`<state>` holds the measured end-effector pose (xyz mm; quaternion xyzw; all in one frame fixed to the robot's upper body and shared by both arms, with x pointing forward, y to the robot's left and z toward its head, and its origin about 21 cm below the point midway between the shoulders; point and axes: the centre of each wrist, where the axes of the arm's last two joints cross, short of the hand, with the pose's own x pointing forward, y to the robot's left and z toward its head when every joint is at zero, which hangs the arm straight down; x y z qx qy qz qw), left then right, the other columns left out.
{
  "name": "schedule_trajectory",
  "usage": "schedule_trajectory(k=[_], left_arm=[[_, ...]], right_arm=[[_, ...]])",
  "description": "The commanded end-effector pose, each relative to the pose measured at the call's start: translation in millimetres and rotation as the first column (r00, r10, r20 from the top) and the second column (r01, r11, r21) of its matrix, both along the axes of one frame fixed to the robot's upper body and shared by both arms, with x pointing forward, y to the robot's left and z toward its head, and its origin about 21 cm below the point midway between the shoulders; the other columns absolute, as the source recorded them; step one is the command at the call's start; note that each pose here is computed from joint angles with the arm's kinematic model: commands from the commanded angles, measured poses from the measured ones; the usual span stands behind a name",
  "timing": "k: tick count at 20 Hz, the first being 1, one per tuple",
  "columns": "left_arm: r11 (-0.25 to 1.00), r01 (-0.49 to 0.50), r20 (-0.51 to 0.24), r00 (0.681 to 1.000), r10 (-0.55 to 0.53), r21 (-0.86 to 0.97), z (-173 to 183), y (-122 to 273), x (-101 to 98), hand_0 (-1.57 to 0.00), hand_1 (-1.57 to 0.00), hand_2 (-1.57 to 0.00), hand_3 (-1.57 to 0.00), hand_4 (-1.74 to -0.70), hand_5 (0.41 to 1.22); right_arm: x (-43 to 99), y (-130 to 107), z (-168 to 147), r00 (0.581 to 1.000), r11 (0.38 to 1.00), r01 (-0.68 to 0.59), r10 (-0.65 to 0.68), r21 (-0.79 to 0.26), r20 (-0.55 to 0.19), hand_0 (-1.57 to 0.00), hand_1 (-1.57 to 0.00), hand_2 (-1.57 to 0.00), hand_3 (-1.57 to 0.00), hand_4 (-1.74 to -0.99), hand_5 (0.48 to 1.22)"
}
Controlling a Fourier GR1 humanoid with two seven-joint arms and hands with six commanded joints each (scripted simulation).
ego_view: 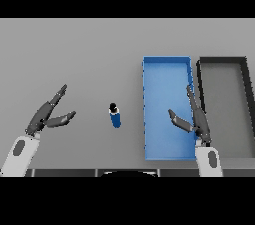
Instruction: Pick up the blue pipe and place it into the blue bin.
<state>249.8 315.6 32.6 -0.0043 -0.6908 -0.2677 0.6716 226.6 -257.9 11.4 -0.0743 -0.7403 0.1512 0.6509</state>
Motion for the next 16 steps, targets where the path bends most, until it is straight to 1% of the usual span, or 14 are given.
schedule_trajectory(k=[1, 3, 4, 5, 7, 9, 10, 12, 14, 15, 16], left_arm=[[0.999, 0.032, -0.030, 0.999, -0.032, 0.011, -2.3, -2.4, -4.7, 0.00, 0.00, 0.00, 0.00, -1.03, 0.549], [0.993, 0.117, -0.061, 0.991, -0.117, 0.002, -3.9, -18.3, -8.6, 0.00, 0.00, 0.00, 0.00, -1.07, 0.522], [0.988, 0.156, -0.097, 0.983, -0.156, -0.004, -5.6, -28.5, -11.0, 0.00, 0.00, 0.00, 0.00, -1.10, 0.510], [0.983, 0.182, -0.116, 0.977, -0.181, -0.002, -6.4, -36.0, -16.0, 0.00, 0.00, 0.00, 0.00, -1.11, 0.497], [0.977, 0.214, -0.136, 0.968, -0.210, 0.017, -12.2, -51.2, -22.4, 0.00, 0.00, 0.00, 0.00, -1.13, 0.475], [0.969, 0.248, -0.155, 0.958, -0.242, 0.018, -19.1, -65.0, -25.7, 0.00, 0.00, 0.00, 0.00, -1.14, 0.455], [0.965, 0.260, -0.164, 0.953, -0.255, 0.013, -20.4, -74.0, -22.1, 0.00, 0.00, 0.00, 0.00, -1.14, 0.450], [0.963, 0.271, -0.154, 0.951, -0.269, -0.009, -23.0, -81.1, -20.7, 0.00, 0.00, 0.00, 0.00, -1.15, 0.451], [0.956, 0.292, -0.143, 0.946, -0.292, -0.023, -32.9, -95.2, -21.5, 0.00, 0.00, 0.00, 0.00, -1.15, 0.456], [0.958, 0.287, -0.140, 0.948, -0.287, -0.018, -36.7, -100.4, -15.7, 0.00, 0.00, 0.00, 0.00, -1.15, 0.459], [0.961, 0.276, -0.138, 0.951, -0.277, -0.028, -38.1, -110.3, -10.6, 0.00, 0.00, 0.00, 0.00, -1.16, 0.460]], right_arm=[[2.6, -1.0, 1.0, 1.000, 1.000, -0.002, 0.002, 0.001, 0.004, 0.00, 0.00, 0.00, 0.00, -1.179, 0.616], [3.0, -0.2, 4.5, 1.000, 1.000, -0.008, 0.008, 0.000, 0.010, 0.00, 0.00, 0.00, 0.00, -1.174, 0.616], [2.4, 0.0, 2.2, 1.000, 1.000, -0.008, 0.008, 0.003, 0.002, 0.00, 0.00, 0.00, 0.00, -1.173, 0.616], [1.2, -3.5, 1.1, 1.000, 1.000, 0.000, 0.000, -0.011, -0.008, 0.00, 0.00, 0.00, 0.00, -1.164, 0.617], [2.2, -0.7, 2.2, 1.000, 1.000, 0.006, -0.006, 0.005, -0.014, 0.00, 0.00, 0.00, 0.00, -1.182, 0.618], [-2.0, 0.2, 1.6, 1.000, 1.000, -0.003, 0.003, 0.010, -0.005, 0.00, 0.00, 0.00, 0.00, -1.195, 0.617], [-1.2, 0.8, -0.9, 1.000, 1.000, 0.009, -0.008, 0.010, -0.020, 0.00, 0.00, 0.00, 0.00, -1.197, 0.615], [1.0, -0.9, 1.5, 1.000, 1.000, -0.001, 0.001, 0.017, -0.004, 0.00, 0.00, 0.00, 0.00, -1.213, 0.625], [0.1, -0.2, 3.8, 1.000, 1.000, 0.003, -0.002, 0.022, -0.017, 0.00, 0.00, 0.00, 0.00, -1.217, 0.626], [3.0, 2.1, 2.6, 1.000, 1.000, 0.007, -0.007, 0.021, -0.028, 0.00, 0.00, 0.00, 0.00, -1.214, 0.624], [1.1, 1.6, 3.1, 1.000, 1.000, 0.004, -0.003, 0.020, -0.026, 0.00, 0.00, 0.00, 0.00, -1.211, 0.622]])
